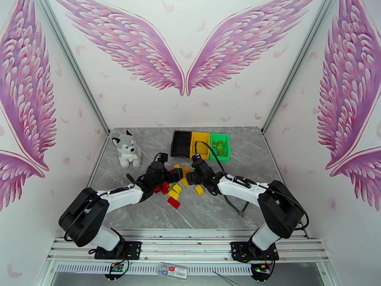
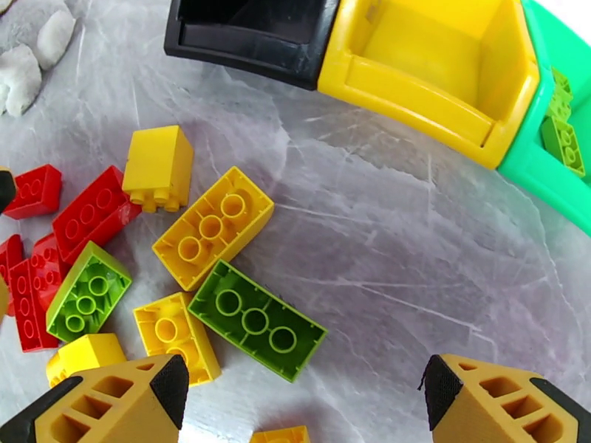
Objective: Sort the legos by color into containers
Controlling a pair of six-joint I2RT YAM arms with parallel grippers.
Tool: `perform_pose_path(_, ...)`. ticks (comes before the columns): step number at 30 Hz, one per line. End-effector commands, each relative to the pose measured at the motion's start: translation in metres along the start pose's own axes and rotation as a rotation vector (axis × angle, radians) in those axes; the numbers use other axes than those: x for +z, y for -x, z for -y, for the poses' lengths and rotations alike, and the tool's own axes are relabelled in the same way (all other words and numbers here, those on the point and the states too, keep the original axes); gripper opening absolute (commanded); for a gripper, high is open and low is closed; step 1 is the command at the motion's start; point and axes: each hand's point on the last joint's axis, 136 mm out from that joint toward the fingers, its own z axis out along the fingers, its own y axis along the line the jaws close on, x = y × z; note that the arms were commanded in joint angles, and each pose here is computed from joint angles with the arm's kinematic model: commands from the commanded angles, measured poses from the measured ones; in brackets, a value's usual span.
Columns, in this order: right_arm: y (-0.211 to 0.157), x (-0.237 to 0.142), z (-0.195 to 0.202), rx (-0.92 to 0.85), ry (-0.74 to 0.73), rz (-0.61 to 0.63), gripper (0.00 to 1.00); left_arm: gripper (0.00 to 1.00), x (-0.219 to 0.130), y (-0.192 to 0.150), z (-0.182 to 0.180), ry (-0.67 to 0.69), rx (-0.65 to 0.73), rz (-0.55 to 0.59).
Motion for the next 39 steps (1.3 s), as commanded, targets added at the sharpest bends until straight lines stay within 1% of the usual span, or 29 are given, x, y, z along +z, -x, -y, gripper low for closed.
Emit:
perform_pose_path(1, -0.01, 0.013, 0.003, -0.056, -0.057, -0.017, 0.89, 0.99, -0.007, 0.008, 0.002, -0.025, -0.022, 0.032)
perform_pose_path(7, -0.017, 0.027, -0.005, -0.097, -0.045, -0.046, 0.86, 0.99, -0.007, 0.009, 0.001, -0.026, -0.027, 0.035)
perform_pose_path(12, -0.023, 0.032, 0.001, -0.097, -0.088, -0.071, 0.83, 0.99, -0.007, 0.009, 0.002, -0.033, -0.031, 0.034)
perform_pose_path(15, -0.024, 0.032, 0.003, -0.086, -0.09, -0.064, 0.82, 0.99, -0.007, 0.008, 0.002, -0.035, -0.032, 0.029)
perform_pose_path(21, -0.023, 0.043, 0.0, -0.098, -0.097, -0.088, 0.83, 0.99, -0.006, 0.007, 0.003, -0.042, -0.034, 0.022)
perform_pose_path(25, -0.022, 0.057, 0.0, -0.093, -0.105, -0.113, 0.8, 0.99, -0.006, 0.007, 0.004, -0.045, -0.031, 0.021)
perform_pose_path(29, -0.015, 0.065, -0.002, -0.069, -0.077, -0.116, 0.77, 0.99, -0.006, 0.007, 0.004, -0.048, -0.033, 0.02)
perform_pose_path(32, -0.009, 0.07, -0.002, -0.051, -0.064, -0.12, 0.73, 0.99, -0.005, 0.007, 0.005, -0.049, -0.032, 0.018)
perform_pose_path(34, -0.007, 0.073, 0.0, -0.04, -0.058, -0.128, 0.69, 0.99, -0.005, 0.007, 0.004, -0.049, -0.031, 0.018)
perform_pose_path(39, -0.007, 0.069, 0.003, -0.022, -0.048, -0.128, 0.53, 0.99, -0.005, 0.007, 0.006, -0.054, -0.027, 0.017)
